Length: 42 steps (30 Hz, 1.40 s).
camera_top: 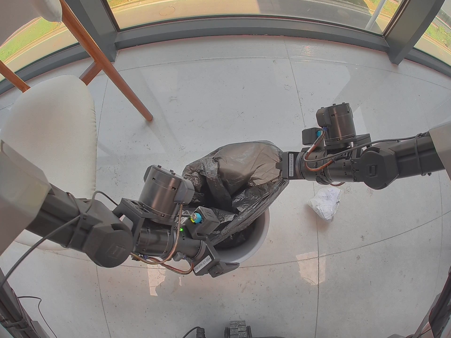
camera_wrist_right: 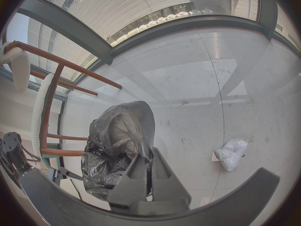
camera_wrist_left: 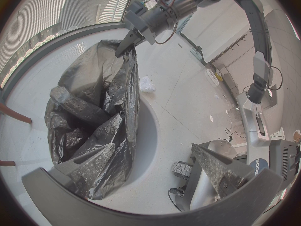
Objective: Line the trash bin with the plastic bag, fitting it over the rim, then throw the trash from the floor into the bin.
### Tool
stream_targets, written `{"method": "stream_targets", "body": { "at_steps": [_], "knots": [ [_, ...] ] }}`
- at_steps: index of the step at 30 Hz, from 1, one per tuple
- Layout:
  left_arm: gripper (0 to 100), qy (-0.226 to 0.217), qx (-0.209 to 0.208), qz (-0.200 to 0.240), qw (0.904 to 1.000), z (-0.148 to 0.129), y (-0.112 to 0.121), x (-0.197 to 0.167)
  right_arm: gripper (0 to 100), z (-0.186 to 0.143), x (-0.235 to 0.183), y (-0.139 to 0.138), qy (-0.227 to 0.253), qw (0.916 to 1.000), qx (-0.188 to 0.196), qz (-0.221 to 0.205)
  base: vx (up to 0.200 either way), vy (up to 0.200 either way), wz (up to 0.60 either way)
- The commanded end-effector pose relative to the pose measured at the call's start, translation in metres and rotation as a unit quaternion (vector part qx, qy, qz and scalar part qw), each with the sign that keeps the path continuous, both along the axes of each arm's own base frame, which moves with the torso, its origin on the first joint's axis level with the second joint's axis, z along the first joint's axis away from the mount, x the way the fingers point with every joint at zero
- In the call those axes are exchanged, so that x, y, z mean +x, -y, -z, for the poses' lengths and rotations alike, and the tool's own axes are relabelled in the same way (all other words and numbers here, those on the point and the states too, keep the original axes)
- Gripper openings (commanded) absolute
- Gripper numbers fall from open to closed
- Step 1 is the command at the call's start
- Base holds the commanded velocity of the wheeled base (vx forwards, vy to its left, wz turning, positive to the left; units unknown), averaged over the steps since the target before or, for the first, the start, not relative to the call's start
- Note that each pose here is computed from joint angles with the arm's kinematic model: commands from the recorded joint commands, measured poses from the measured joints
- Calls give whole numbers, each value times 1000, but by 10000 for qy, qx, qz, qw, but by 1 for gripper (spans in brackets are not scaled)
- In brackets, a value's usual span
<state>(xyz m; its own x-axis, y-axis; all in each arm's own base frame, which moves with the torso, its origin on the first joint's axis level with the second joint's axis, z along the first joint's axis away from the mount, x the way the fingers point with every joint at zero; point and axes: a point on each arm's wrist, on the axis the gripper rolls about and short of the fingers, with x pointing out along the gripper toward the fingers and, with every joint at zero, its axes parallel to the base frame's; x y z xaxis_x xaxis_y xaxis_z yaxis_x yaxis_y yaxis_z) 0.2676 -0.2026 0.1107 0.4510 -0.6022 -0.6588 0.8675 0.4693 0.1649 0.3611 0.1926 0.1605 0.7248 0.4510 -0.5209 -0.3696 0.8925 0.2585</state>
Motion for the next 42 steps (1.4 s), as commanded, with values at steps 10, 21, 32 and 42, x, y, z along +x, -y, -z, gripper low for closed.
{"method": "stream_targets", "body": {
  "at_steps": [10,21,32,42],
  "knots": [
    [0,-152,163,-37,9997,33,18,33,0,-2,-5,-2,1,10000,10,-47,0,0,0],
    [0,-222,186,-40,9996,33,14,29,0,5,-8,2,-120,9999,-55,-17,0,0,0],
    [0,-679,571,603,9942,54,29,-29,0,30,-22,11,-397,9990,-204,-12,0,0,0],
    [0,-650,552,612,9945,52,31,-29,100,47,-29,15,-488,9978,-431,-132,0,0,0]
  ]
}}
